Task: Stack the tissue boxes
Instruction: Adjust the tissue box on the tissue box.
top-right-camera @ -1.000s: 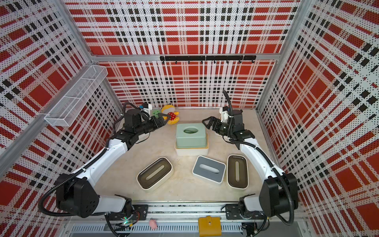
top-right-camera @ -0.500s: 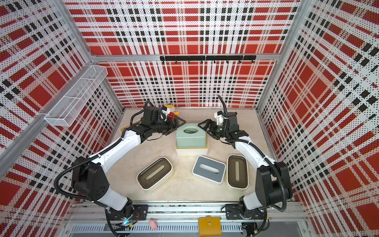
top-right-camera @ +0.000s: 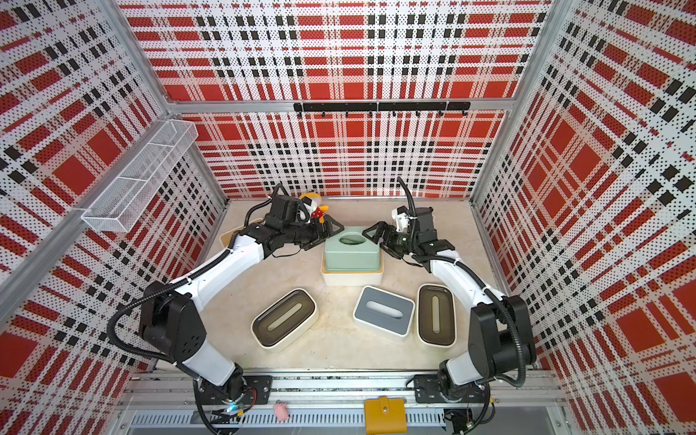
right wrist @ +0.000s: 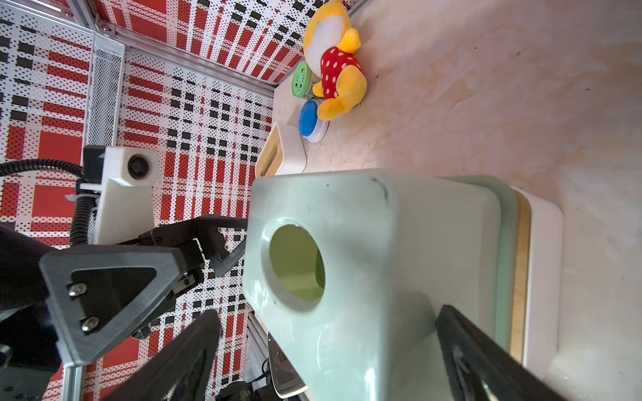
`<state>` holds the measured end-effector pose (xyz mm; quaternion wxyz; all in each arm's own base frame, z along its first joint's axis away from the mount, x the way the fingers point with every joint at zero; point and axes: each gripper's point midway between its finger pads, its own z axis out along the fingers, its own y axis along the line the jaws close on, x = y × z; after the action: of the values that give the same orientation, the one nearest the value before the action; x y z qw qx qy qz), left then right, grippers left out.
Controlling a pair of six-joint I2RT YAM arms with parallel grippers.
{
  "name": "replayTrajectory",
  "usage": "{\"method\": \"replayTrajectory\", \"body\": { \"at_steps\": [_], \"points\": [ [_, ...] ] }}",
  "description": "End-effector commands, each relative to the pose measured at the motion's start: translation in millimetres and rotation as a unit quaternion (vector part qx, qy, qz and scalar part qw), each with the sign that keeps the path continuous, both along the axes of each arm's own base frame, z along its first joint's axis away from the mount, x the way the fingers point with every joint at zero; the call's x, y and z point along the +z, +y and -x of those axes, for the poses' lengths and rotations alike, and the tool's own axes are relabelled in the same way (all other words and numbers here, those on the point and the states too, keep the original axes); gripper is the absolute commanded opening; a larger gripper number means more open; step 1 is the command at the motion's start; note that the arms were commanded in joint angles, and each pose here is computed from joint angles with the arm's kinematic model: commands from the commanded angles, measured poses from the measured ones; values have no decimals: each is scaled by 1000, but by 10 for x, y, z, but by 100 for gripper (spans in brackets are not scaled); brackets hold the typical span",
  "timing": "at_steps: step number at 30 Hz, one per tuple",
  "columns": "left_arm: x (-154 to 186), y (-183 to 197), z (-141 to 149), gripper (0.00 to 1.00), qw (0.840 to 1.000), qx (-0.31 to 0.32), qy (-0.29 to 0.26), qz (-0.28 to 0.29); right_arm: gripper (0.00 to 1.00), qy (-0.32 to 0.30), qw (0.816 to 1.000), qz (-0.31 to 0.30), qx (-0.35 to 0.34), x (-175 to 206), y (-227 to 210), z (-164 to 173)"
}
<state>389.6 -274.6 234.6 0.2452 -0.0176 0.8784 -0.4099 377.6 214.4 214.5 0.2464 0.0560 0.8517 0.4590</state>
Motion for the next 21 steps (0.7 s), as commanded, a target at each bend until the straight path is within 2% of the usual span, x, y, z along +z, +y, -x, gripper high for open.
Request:
{"method": "replayTrajectory", "body": {
  "at_steps": [1,21],
  "points": [
    [53,-85,44,99,1000,-16,-6,1,100,-15,1000,-8,14,84,52,35],
    [-5,-42,197,99,1000,-17,-1,-11,100,-15,1000,-4,9,61,47,81]
  ]
}}
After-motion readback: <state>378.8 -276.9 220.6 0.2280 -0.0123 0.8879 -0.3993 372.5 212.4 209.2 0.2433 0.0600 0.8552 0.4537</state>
